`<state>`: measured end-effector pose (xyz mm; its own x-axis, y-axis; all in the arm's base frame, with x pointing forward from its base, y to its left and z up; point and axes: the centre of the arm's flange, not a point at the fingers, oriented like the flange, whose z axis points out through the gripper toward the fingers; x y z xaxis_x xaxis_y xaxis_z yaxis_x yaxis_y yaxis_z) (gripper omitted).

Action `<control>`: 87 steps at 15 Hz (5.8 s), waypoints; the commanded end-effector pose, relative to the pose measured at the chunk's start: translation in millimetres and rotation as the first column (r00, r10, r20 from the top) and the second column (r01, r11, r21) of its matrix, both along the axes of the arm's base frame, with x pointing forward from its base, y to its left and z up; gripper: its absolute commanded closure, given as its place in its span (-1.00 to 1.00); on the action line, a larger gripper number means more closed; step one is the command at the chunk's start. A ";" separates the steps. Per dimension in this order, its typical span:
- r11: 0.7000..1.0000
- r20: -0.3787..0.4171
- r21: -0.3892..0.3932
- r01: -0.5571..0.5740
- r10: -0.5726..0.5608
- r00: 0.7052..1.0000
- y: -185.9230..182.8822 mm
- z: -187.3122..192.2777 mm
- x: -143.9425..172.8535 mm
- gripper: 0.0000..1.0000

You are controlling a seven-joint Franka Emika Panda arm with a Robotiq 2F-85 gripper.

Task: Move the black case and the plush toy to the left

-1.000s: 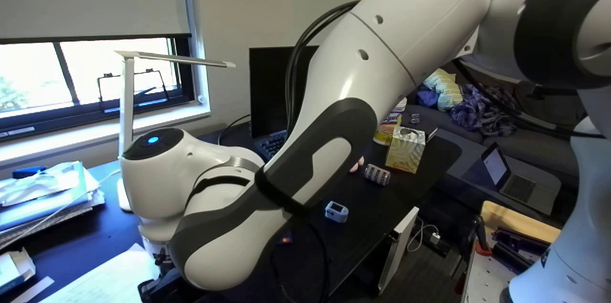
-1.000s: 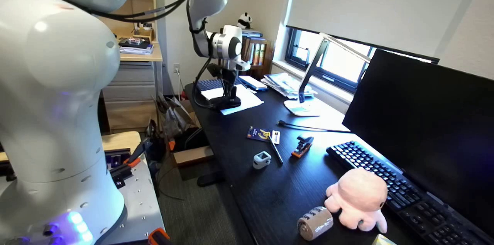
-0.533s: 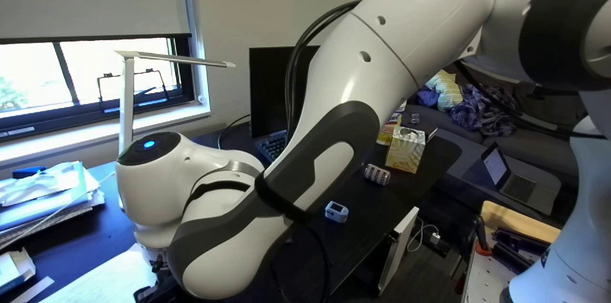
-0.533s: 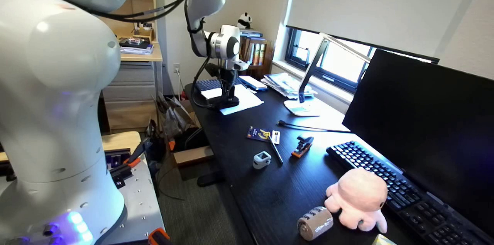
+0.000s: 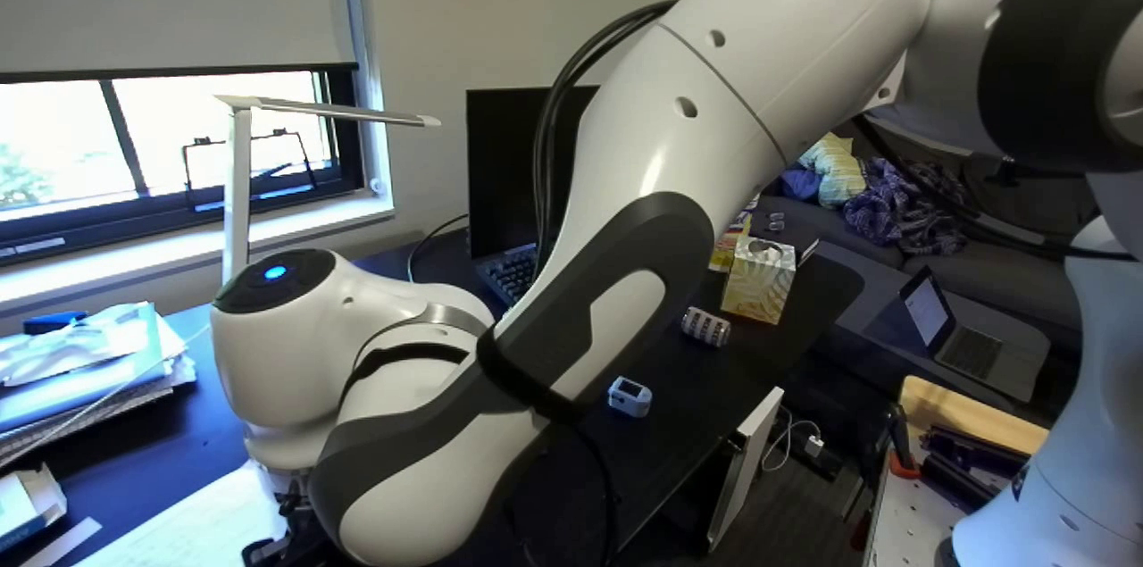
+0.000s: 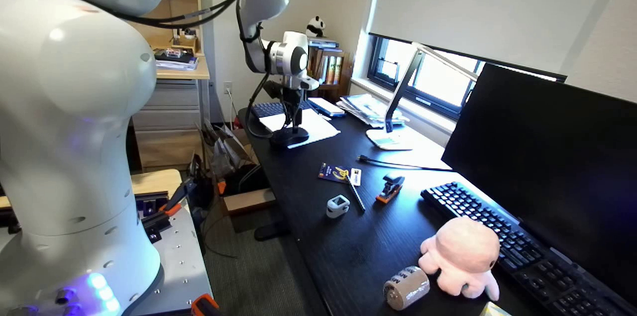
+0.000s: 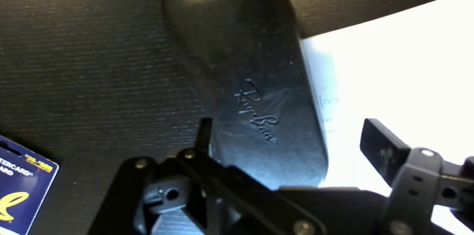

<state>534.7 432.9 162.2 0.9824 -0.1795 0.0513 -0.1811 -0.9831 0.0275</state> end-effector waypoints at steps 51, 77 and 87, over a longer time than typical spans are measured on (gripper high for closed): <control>0.931 -0.021 -0.091 0.353 -0.356 0.934 -553.4 86.3 90.0 -1.00; 0.745 -0.102 -0.001 0.667 -0.663 0.741 -654.6 33.6 88.7 -1.00; 0.880 -0.119 -0.040 0.474 -0.475 0.872 -668.7 22.7 85.3 -0.21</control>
<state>618.2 -228.9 186.5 0.7542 -0.6548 -0.0487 -0.6506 -0.7553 0.0787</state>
